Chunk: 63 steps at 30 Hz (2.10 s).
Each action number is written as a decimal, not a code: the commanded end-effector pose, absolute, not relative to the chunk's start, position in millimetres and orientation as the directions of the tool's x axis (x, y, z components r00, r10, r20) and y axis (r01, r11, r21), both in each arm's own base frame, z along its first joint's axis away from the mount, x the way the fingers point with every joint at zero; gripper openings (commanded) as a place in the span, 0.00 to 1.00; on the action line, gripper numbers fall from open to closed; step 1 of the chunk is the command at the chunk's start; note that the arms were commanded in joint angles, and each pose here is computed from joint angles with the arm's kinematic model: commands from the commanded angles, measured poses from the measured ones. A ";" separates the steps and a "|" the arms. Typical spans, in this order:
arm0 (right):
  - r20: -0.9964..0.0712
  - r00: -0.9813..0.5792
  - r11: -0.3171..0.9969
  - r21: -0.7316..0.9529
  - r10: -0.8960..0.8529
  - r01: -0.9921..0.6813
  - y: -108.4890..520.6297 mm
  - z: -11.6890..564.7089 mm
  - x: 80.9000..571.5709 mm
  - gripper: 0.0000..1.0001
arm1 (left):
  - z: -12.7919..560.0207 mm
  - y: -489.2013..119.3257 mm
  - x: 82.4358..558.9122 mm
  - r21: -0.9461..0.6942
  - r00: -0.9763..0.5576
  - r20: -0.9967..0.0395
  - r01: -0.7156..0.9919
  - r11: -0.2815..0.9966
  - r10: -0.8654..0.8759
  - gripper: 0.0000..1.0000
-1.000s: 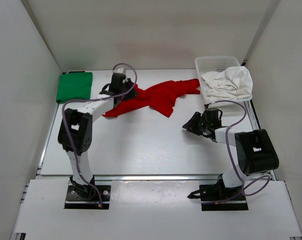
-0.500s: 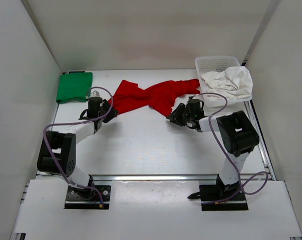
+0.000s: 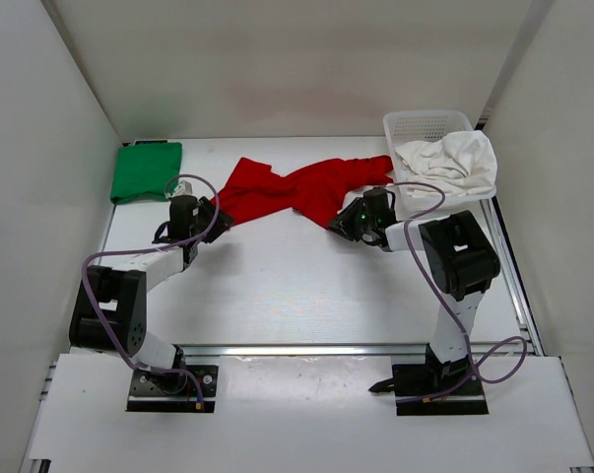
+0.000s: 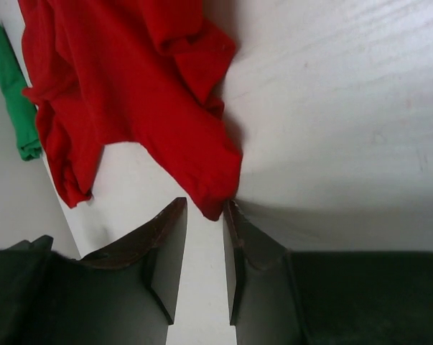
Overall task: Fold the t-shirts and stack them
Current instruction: Flatten out the tshirt
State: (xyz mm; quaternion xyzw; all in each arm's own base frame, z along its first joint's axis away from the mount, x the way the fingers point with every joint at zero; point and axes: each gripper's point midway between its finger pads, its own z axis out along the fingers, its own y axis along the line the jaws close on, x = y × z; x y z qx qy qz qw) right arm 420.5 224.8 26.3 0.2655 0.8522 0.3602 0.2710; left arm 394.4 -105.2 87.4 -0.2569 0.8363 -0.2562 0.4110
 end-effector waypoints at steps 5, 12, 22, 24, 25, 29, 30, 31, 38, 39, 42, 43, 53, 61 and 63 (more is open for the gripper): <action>-0.228 -0.707 0.617 0.702 0.669 0.357 215.9 4.8 432.1 0.15 | 106.9 -101.7 399.6 -0.683 -0.486 -0.562 -0.183 0.707 -0.669 0.46; -0.234 -0.716 0.599 0.739 0.658 0.308 218.0 16.1 433.9 0.01 | 96.3 -89.0 399.7 -0.667 -0.484 -0.558 -0.221 0.711 -0.674 0.47; -0.454 -0.611 0.637 0.763 0.648 0.108 155.1 98.8 342.9 0.00 | 76.5 -29.9 397.8 -0.699 -0.351 -0.483 -0.397 0.595 -0.802 0.51; -0.462 -0.619 0.647 0.756 0.635 0.099 148.0 96.1 322.1 0.01 | 74.9 -16.6 402.3 -0.695 -0.321 -0.483 -0.425 0.580 -0.814 0.52; -0.480 -0.621 0.662 0.745 0.620 0.085 144.0 95.3 313.1 0.00 | 72.0 -10.4 403.0 -0.684 -0.313 -0.484 -0.448 0.576 -0.817 0.51; -0.518 -0.615 0.681 0.731 0.594 0.042 133.8 102.4 304.6 0.00 | 59.7 -10.0 406.0 -0.705 -0.335 -0.419 -0.466 0.535 -0.844 0.51; -0.526 -0.618 0.684 0.729 0.585 0.027 133.4 106.0 303.3 0.01 | 53.4 -8.5 404.8 -0.696 -0.341 -0.417 -0.477 0.537 -0.843 0.55; -0.545 -0.606 0.689 0.724 0.579 0.007 131.3 110.2 303.5 0.00 | 52.9 -13.7 405.5 -0.679 -0.359 -0.435 -0.471 0.562 -0.826 0.57; -0.554 -0.630 0.695 0.718 0.545 -0.031 140.6 106.6 299.3 0.00 | 27.8 -13.7 419.3 -0.666 -0.375 -0.386 -0.519 0.536 -0.843 0.52; -0.555 -0.631 0.695 0.719 0.543 -0.034 141.1 106.3 299.4 0.00 | 28.7 -11.8 423.7 -0.650 -0.372 -0.403 -0.526 0.548 -0.836 0.47; -0.556 -0.630 0.698 0.715 0.542 -0.031 140.8 104.0 299.2 0.00 | 23.7 -9.0 425.6 -0.608 -0.393 -0.428 -0.541 0.581 -0.814 0.40; -0.558 -0.626 0.696 0.718 0.544 -0.034 139.9 105.9 300.2 0.00 | 22.7 -11.8 423.0 -0.599 -0.407 -0.432 -0.537 0.593 -0.805 0.38; -0.559 -0.612 0.685 0.728 0.559 -0.039 140.8 113.3 300.8 0.00 | 25.7 -17.6 434.0 -0.561 -0.444 -0.480 -0.507 0.654 -0.756 0.00; -0.580 -0.572 0.653 0.751 0.580 -0.099 150.2 151.5 319.4 0.00 | 199.6 -37.6 526.3 -0.652 -0.357 -0.624 -0.251 0.715 -0.695 0.00; -0.586 -0.565 0.655 0.749 0.581 -0.104 150.4 156.2 319.8 0.00 | 265.7 -53.7 521.5 -0.636 -0.307 -0.697 -0.153 0.757 -0.648 0.00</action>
